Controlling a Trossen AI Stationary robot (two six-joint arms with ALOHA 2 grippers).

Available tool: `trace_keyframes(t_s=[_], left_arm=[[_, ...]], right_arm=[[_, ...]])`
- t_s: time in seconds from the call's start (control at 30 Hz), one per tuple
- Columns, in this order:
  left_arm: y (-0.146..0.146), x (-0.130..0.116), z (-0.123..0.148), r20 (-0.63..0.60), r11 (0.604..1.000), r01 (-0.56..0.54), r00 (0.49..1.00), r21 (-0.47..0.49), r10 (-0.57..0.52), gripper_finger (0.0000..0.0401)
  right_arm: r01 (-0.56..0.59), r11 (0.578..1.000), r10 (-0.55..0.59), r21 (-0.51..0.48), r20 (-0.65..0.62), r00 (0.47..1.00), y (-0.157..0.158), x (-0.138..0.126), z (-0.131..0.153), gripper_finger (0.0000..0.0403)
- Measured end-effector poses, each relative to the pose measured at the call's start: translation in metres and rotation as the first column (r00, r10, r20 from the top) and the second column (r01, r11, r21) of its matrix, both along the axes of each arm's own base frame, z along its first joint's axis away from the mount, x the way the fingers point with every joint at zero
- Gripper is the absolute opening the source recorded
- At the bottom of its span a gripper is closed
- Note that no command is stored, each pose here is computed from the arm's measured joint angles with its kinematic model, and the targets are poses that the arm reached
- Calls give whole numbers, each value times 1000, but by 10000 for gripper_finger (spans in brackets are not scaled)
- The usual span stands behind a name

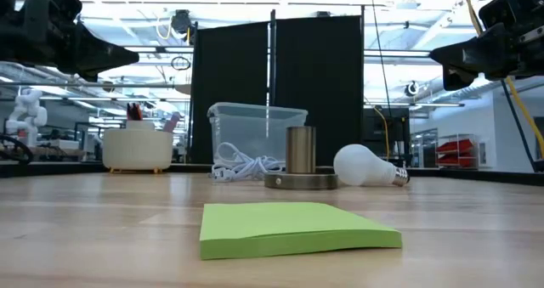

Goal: Screw lightbulb

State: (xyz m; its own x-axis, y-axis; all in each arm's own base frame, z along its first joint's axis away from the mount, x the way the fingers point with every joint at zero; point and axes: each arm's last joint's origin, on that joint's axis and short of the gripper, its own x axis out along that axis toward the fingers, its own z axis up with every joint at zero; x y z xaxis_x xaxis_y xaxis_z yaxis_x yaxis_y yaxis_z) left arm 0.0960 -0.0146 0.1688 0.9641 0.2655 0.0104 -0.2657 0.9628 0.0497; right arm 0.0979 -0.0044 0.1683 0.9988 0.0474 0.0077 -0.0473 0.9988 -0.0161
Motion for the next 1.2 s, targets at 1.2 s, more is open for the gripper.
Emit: trace_keyframes(t_s=[1.2], left_arm=[[11,-11,66,579,998,30,815,-64,12,0]], right_arm=[[0,1000,0,0,0,1000,0,0,0,4]])
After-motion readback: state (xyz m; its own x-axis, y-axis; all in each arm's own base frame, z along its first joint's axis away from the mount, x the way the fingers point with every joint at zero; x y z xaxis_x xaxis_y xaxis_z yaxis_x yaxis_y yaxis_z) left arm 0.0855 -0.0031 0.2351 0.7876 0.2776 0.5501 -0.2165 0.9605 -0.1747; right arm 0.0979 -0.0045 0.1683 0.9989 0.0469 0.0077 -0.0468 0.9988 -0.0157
